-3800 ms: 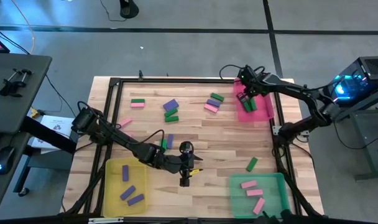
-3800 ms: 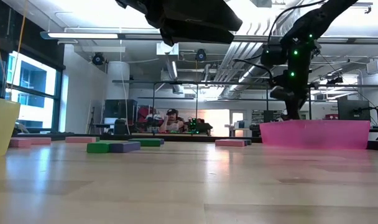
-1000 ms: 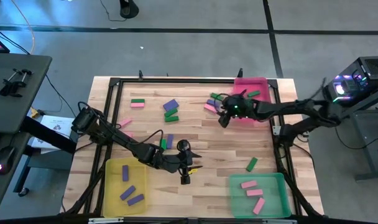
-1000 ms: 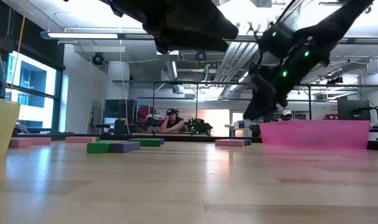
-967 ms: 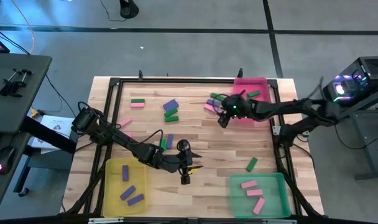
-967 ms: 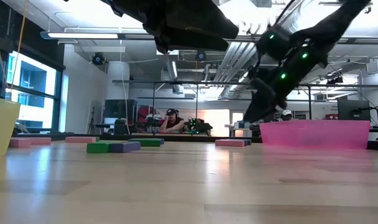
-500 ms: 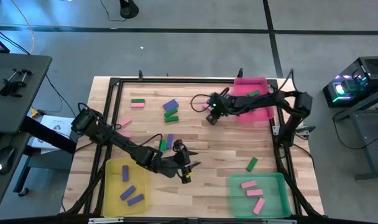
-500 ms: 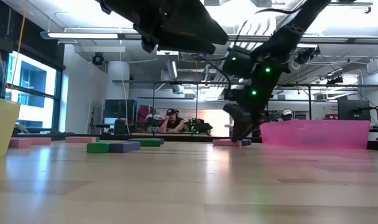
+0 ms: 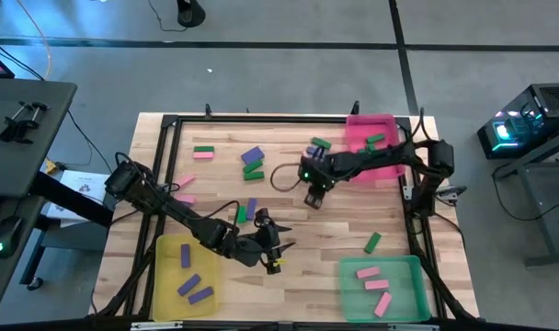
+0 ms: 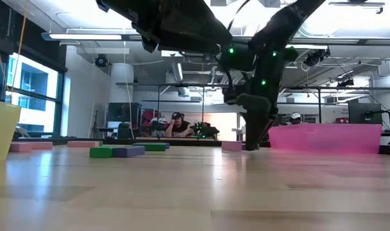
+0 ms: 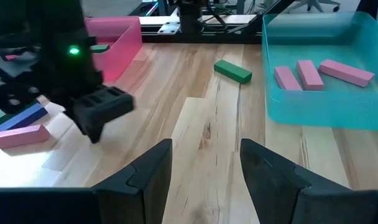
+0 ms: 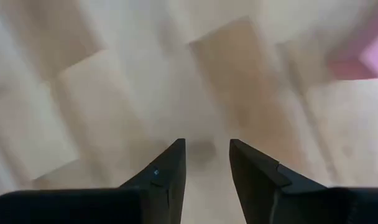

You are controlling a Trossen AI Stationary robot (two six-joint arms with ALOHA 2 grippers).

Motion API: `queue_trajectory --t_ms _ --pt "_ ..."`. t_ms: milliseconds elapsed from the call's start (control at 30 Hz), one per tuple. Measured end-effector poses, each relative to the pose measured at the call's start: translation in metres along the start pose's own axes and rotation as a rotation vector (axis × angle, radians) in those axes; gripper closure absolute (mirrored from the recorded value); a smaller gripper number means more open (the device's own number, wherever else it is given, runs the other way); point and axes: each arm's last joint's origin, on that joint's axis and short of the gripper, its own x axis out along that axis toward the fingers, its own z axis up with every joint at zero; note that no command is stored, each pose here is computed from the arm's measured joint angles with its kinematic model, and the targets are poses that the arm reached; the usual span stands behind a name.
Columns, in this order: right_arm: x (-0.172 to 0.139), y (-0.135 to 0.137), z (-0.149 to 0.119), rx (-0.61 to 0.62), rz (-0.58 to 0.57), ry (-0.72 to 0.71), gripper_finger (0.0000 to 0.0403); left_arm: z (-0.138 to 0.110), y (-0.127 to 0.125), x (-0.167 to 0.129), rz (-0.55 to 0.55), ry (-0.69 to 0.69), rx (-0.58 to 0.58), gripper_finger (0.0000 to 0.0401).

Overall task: Sort blocks
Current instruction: Put the pink block into the green bin

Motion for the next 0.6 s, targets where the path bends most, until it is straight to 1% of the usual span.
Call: queue_trajectory --t_ms 33,100,167,233,300,367,433,533,600 --pt "-0.001 0.006 -0.001 -0.014 0.003 -0.004 0.0291 0.0 0.0 0.0 -0.001 -0.001 0.001 0.0224" --pt "-0.001 0.014 -0.003 -0.023 -0.035 -0.015 0.0291 0.0 -0.001 -0.001 0.0 -0.001 0.001 0.0224" --pt "-0.001 0.016 -0.004 -0.005 -0.121 -0.047 0.0291 0.0 -0.001 -0.001 0.0 -0.001 -0.001 0.0224" --pt "-0.002 0.013 -0.002 0.039 -0.234 -0.094 0.0291 0.0 -0.001 -0.001 0.0 -0.002 -0.001 0.0224" --pt "-0.003 0.008 0.001 0.076 -0.309 -0.139 0.029 0.0 -0.001 -0.001 0.0 -0.002 -0.001 0.0224" --pt "-0.003 0.001 0.005 0.103 -0.321 -0.163 0.0286 0.0 -0.001 -0.001 0.0 -0.002 -0.002 0.0224" --pt "-0.002 -0.007 0.009 0.123 -0.299 -0.171 0.0274 0.0 -0.001 -0.001 0.0 -0.002 -0.001 0.0224" --pt "-0.002 -0.02 0.015 0.155 -0.257 -0.181 0.0242 0.0 -0.001 -0.001 0.0 -0.002 -0.001 0.0224" --pt "-0.002 -0.027 0.018 0.183 -0.256 -0.192 0.0215 0.0 -0.001 -0.001 0.0 -0.002 -0.001 0.0224"
